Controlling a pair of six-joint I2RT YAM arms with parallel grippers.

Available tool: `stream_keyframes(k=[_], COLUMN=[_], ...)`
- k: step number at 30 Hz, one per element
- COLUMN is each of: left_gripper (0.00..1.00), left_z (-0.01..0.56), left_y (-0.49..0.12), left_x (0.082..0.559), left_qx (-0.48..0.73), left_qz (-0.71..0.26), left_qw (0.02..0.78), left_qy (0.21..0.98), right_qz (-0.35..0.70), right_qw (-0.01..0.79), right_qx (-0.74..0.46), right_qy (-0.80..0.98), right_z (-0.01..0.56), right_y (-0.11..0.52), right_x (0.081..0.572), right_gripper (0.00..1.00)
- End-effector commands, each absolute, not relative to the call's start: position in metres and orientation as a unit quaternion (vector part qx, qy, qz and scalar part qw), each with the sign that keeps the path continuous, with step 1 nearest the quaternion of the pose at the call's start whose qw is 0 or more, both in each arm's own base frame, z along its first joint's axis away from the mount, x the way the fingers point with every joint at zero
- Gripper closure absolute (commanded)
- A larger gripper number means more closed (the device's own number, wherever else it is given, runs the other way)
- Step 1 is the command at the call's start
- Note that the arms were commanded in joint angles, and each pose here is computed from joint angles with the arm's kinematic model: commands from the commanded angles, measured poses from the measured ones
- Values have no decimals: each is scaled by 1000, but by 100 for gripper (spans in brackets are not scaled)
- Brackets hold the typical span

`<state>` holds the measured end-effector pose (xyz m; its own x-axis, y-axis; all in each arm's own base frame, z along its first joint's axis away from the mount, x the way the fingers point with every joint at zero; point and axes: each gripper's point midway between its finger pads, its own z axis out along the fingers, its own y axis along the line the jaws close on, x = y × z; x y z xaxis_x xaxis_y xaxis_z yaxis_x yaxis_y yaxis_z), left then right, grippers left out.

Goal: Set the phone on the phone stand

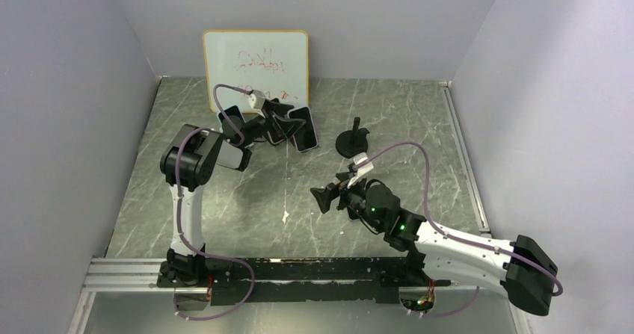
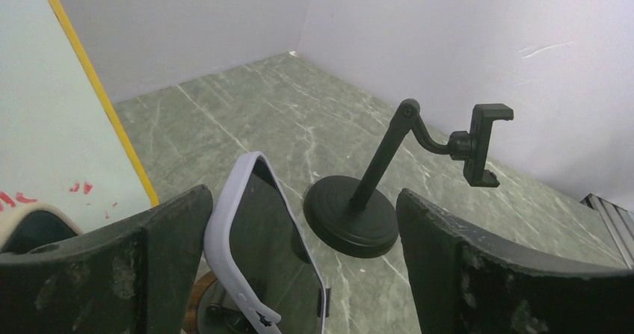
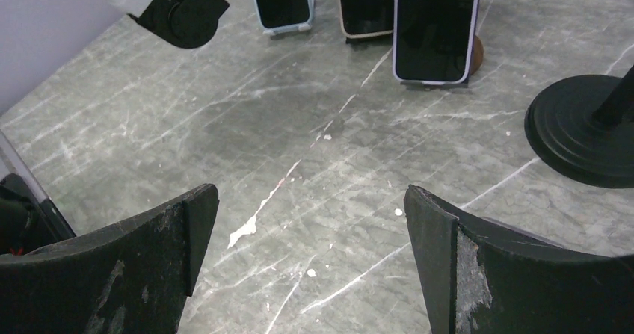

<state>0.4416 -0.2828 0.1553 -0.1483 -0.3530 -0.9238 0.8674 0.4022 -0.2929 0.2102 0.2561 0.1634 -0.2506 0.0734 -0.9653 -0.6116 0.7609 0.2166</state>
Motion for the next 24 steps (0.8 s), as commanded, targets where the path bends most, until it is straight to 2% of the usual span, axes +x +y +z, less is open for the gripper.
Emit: stream_keyframes(k=[1,8,15,24], left_gripper=[4,4,4,4], left_z=[215,249,294,322], left_y=[-265,-262,-253,-243], left_x=[435,422,403,365], left_qx=[256,267,275,260], left_qz=[-470,-470,-447,-445], left_qw=[696,711,739,751], left_qy=[479,450,423,413], right_qz=[295,245,187,118], right_qw=[608,616,582,590], right_qx=[-147,-97,-19,31], right_qy=[722,742,791,798], right_z=[179,179,164,186], right_y=[244,220,189,155], right_x=[215,228,253,291], right_gripper=[0,0,0,0])
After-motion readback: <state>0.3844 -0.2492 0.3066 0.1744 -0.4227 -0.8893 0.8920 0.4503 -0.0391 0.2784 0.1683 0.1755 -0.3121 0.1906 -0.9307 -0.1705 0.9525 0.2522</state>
